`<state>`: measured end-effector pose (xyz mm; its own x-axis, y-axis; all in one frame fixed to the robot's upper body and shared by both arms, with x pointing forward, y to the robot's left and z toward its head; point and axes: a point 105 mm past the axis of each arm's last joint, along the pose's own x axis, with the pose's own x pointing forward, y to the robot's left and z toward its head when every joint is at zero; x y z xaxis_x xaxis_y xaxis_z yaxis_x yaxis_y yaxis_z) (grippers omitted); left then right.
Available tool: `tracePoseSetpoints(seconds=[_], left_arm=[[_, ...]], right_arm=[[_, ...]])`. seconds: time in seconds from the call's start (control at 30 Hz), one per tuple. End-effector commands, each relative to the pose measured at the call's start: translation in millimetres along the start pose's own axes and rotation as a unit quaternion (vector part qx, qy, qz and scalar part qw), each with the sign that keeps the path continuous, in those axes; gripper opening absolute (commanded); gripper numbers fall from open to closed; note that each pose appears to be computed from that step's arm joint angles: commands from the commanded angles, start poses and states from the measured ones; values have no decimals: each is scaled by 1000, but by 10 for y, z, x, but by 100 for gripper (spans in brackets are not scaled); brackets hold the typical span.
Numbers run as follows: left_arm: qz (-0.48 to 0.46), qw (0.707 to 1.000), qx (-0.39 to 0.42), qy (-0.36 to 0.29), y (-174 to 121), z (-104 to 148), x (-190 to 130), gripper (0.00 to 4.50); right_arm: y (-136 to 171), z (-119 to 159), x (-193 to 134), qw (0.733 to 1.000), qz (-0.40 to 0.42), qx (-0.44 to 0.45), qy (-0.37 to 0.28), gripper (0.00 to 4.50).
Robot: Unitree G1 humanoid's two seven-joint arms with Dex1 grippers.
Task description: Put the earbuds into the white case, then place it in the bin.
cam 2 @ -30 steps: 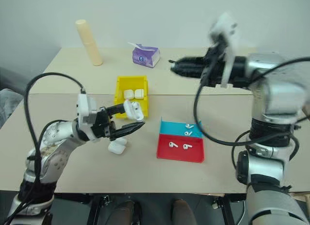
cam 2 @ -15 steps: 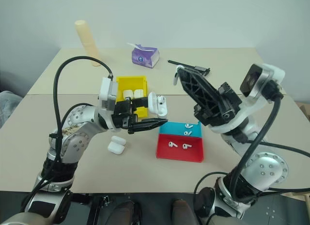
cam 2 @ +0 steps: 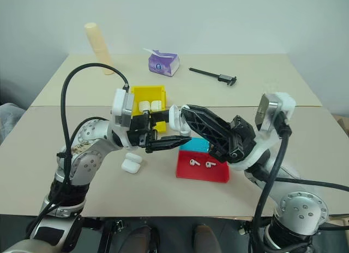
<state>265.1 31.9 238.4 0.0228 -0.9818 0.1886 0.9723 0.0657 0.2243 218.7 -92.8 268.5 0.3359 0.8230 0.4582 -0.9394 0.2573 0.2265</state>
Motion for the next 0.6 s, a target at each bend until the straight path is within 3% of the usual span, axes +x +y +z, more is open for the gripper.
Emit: tracePoseSetpoints(seconds=[0.03,0.6], left_arm=[[-1,999,28,-17,-46,104,16,277],[10,999,35,-19,-40,91,24,277]], right_arm=[[54,5,19,999,10,-38,5,75],[-80,-124,-45,998,-21,-47,38,75]])
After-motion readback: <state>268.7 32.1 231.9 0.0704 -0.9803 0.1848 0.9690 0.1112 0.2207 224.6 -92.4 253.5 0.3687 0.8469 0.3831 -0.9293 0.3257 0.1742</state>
